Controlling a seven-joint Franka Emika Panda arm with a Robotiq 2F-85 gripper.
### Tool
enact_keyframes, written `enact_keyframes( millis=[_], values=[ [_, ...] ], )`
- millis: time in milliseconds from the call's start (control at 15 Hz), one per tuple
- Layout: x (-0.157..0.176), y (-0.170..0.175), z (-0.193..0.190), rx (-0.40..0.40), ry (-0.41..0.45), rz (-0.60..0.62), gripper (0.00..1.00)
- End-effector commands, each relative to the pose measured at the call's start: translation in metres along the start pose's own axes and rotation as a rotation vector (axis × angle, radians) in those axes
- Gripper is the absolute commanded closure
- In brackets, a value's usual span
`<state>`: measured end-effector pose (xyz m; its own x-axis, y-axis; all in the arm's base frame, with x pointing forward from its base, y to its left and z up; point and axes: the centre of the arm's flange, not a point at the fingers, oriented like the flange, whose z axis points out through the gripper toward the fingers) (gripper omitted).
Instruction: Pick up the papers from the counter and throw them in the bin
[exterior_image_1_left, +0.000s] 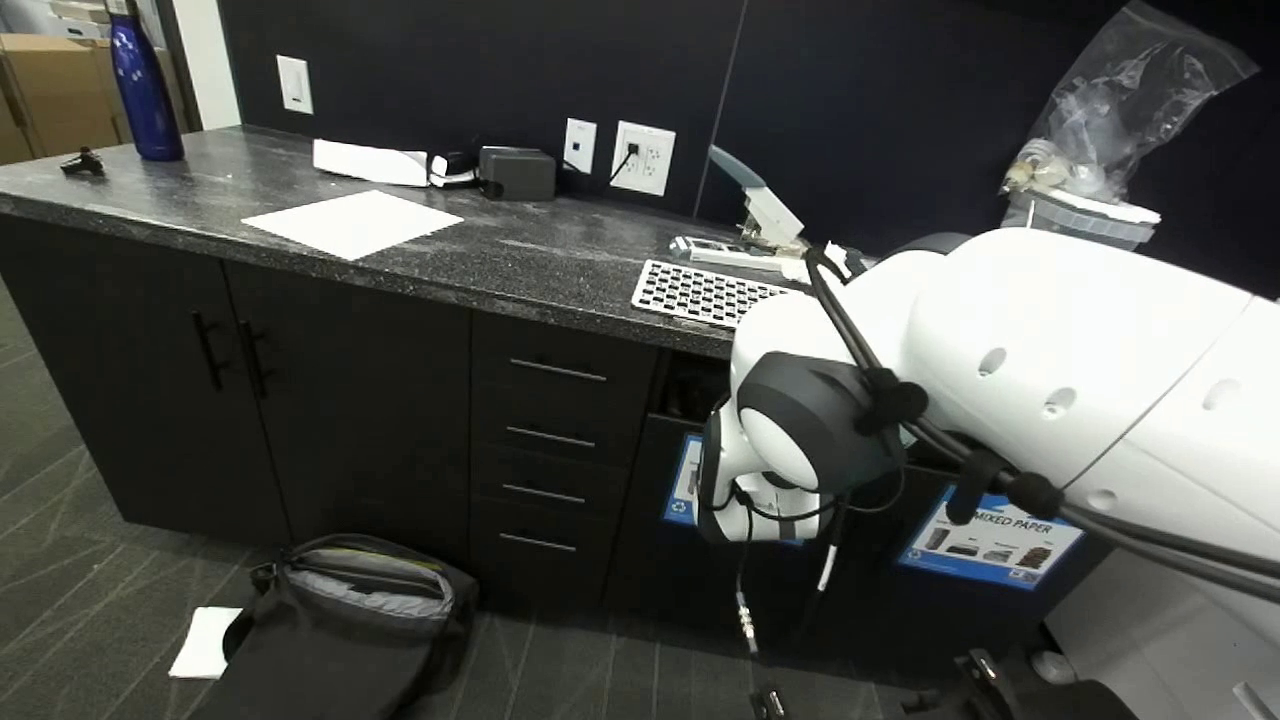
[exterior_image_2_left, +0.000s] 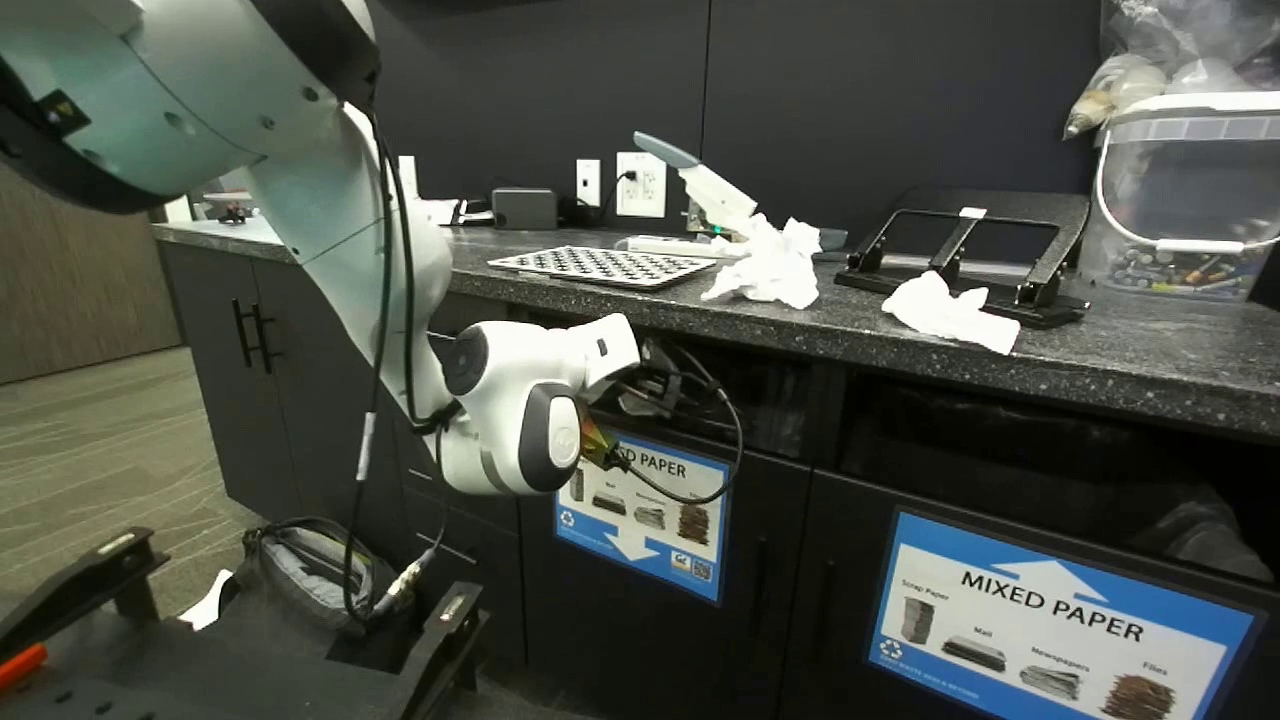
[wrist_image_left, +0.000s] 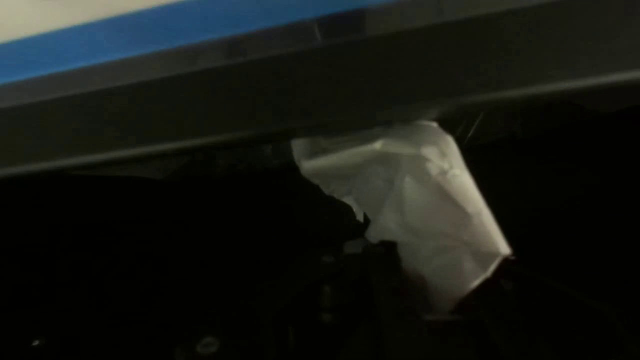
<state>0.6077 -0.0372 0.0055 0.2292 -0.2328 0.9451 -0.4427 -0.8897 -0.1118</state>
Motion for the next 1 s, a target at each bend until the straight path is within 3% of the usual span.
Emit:
enact_keyframes(
  millis=[0, 133, 267, 800, 933],
  values=[
    [0.001, -0.014, 0.025, 0.028, 0.067, 0.001, 0.91],
    [0.009, -0.020, 0.028, 0.026, 0.079, 0.007, 0.91],
    [0.005, -0.017, 0.034, 0.002, 0.059, 0.007, 0.64],
    [0.015, -0.017, 0.025, -0.031, -0.049, 0.011, 0.04],
    [0.020, -0.022, 0.007, -0.041, -0.125, 0.019, 0.00]
  ],
)
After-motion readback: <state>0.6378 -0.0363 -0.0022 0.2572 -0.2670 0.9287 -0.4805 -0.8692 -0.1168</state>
